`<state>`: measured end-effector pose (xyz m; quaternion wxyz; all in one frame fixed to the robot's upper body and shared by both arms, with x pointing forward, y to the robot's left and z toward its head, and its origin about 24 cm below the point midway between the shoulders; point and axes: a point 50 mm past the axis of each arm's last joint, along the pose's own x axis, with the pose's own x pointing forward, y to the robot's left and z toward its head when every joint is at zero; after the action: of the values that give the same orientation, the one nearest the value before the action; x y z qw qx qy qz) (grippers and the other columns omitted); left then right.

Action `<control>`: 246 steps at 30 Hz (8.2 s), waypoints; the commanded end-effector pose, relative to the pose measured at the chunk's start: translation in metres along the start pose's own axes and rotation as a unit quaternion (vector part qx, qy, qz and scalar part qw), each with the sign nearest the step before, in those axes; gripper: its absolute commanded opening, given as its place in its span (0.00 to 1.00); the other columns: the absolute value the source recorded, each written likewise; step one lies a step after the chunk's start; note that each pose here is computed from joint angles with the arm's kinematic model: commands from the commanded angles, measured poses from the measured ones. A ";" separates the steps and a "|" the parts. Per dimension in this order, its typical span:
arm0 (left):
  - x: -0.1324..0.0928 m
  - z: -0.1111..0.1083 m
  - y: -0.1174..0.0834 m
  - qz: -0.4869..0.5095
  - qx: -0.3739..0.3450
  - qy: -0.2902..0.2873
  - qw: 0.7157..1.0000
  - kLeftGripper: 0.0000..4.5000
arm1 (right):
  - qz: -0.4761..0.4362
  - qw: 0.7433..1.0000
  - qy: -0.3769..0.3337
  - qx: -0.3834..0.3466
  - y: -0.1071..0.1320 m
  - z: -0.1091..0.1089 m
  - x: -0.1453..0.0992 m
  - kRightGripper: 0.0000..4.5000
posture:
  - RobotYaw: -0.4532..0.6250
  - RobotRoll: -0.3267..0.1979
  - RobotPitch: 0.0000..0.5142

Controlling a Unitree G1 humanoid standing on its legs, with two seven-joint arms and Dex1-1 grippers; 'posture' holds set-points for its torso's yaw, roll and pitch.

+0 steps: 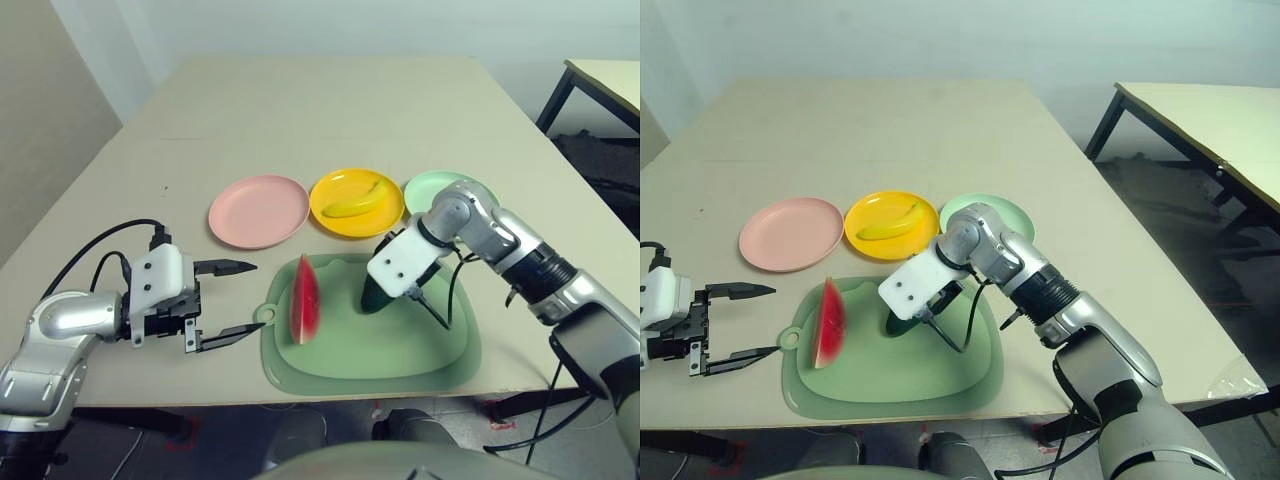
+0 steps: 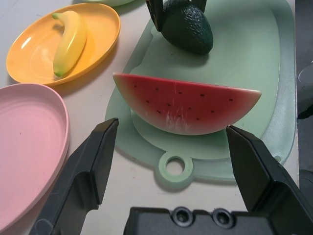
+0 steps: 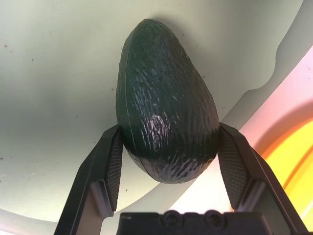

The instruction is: Place the fruits into color-matched plates.

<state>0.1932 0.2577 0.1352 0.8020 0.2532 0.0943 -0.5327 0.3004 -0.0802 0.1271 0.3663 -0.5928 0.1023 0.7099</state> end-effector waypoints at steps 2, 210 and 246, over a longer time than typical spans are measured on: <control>0.004 -0.002 0.000 -0.004 0.000 0.001 1.000 1.00 | 0.007 1.000 0.004 0.005 0.001 -0.004 -0.008 0.68 | 0.55 0.62 0.01; 0.059 -0.011 0.156 -0.061 0.301 0.330 0.892 0.50 | -0.413 0.647 -0.383 0.514 0.161 0.006 0.048 1.00 | 0.44 0.62 0.00; 0.010 0.017 0.143 0.135 0.056 -0.036 0.989 0.99 | -0.628 0.513 -0.282 0.513 0.140 -0.073 -0.007 1.00 | 0.47 0.62 0.00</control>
<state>0.3322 0.2822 0.1842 0.8418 0.3110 0.0061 -0.4413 0.2663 -0.2134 0.0735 0.9569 0.0142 -0.0516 0.2853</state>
